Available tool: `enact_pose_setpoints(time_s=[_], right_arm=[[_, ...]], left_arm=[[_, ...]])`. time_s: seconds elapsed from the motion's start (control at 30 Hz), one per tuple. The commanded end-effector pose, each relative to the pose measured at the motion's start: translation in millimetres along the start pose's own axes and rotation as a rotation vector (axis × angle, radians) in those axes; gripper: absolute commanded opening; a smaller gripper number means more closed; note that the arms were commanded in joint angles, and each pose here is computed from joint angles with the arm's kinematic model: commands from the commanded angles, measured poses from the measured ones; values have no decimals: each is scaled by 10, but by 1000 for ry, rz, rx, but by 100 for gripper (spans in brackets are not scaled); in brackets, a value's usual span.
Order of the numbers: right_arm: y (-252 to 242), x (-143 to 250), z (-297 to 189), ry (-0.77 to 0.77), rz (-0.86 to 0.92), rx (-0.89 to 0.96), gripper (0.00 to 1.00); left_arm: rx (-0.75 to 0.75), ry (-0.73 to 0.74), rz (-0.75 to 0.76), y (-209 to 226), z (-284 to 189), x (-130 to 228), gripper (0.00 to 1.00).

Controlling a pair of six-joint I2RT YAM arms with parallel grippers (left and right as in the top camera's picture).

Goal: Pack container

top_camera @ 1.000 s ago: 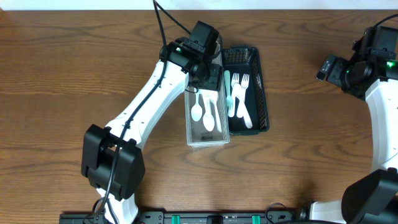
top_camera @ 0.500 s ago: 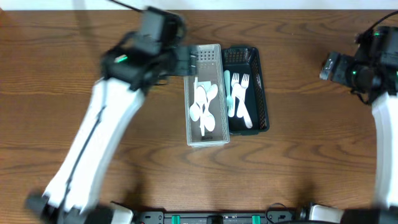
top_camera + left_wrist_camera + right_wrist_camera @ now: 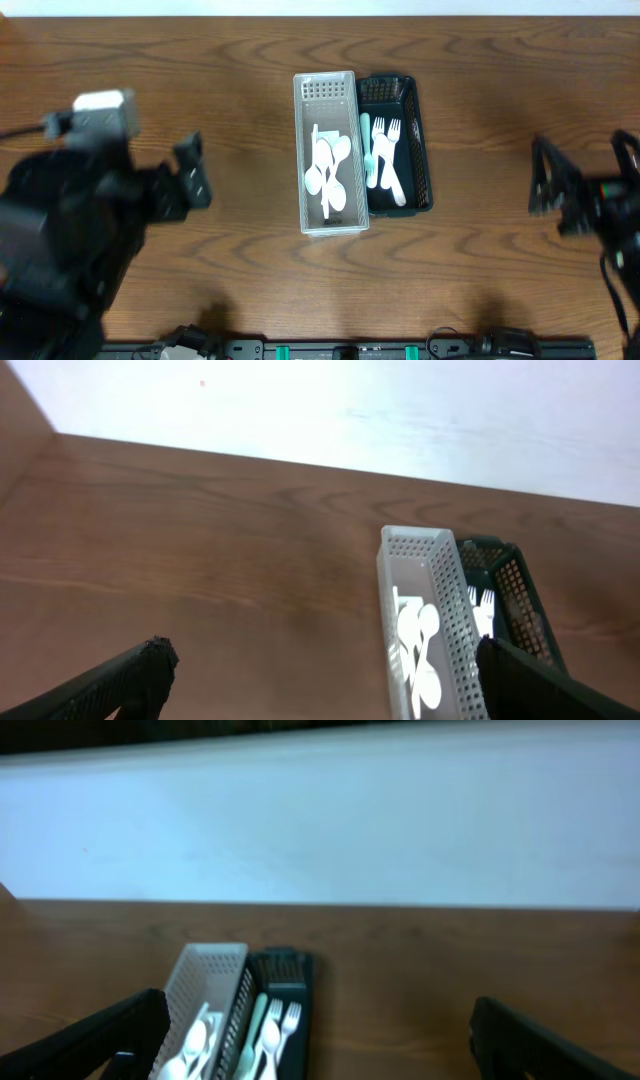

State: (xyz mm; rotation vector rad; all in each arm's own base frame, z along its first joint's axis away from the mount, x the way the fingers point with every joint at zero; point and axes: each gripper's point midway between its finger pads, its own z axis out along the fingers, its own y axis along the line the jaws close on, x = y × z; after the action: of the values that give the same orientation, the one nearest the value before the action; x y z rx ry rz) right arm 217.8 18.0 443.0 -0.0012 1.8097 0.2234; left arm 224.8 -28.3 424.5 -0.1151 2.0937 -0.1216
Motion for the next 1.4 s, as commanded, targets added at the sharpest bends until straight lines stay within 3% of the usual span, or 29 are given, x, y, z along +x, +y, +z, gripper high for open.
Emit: enact_pose_setpoints(time_s=[0.0, 0.3, 1.37], right_arm=[[116, -7, -232, -38, -35, -26, 99], [179, 140, -477, -31, -32, -26, 99], [107, 367, -478, 60, 15, 12, 99]], left_arm=[[-35, -32, 5, 125, -186, 23, 98], [-45, 7, 13, 230, -395, 256, 98], [-46, 8, 14, 230, -391, 257, 98]])
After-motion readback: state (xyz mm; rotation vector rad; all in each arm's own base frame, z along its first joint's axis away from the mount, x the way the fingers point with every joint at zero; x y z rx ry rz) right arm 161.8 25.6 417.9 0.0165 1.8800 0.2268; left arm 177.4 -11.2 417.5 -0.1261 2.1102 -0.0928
